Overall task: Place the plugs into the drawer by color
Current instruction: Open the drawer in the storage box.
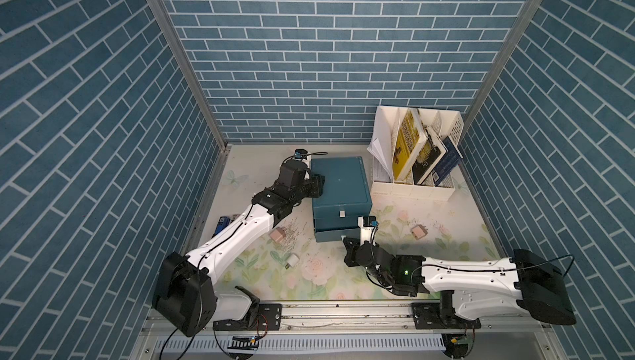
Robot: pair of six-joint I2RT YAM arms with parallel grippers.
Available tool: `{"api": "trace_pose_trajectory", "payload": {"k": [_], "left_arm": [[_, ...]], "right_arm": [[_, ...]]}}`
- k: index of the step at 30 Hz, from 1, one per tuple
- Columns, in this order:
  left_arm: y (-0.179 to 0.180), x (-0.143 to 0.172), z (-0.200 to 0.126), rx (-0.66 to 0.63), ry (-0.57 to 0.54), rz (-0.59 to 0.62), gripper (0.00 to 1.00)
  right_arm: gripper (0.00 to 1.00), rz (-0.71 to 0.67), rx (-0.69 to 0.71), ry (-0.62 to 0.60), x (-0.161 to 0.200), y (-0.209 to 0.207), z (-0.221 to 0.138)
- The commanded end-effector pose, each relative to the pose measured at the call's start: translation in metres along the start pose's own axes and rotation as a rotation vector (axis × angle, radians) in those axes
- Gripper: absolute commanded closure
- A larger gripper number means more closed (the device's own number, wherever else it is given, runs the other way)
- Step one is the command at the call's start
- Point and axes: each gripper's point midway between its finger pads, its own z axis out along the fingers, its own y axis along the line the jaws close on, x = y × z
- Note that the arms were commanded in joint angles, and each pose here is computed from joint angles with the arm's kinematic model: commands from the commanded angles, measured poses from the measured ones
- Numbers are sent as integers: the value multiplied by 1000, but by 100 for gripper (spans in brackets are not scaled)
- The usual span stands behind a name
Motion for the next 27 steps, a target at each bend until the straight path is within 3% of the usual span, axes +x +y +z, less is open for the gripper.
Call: {"api": "trace_pose_trajectory", "payload": {"k": [1, 14, 15, 18, 19, 21, 27], "left_arm": [[12, 42, 13, -25, 135, -12, 45], [13, 42, 13, -29, 131, -13, 45], [13, 42, 13, -29, 128, -12, 45], [13, 40, 11, -32, 127, -14, 41], [11, 39, 10, -25, 125, -16, 40], [9, 35, 8, -18, 113, -18, 38], [3, 16, -4, -11, 73, -12, 34]], "right_arm": [[100, -9, 54, 1, 9, -14, -9], [100, -7, 75, 35, 28, -14, -14], [94, -19, 81, 38, 28, -13, -14], [45, -65, 122, 32, 22, -12, -19], [36, -85, 143, 25, 17, -12, -23], [28, -118, 182, 0, 2, -11, -32], [21, -122, 326, -80, -54, -33, -68]]}}
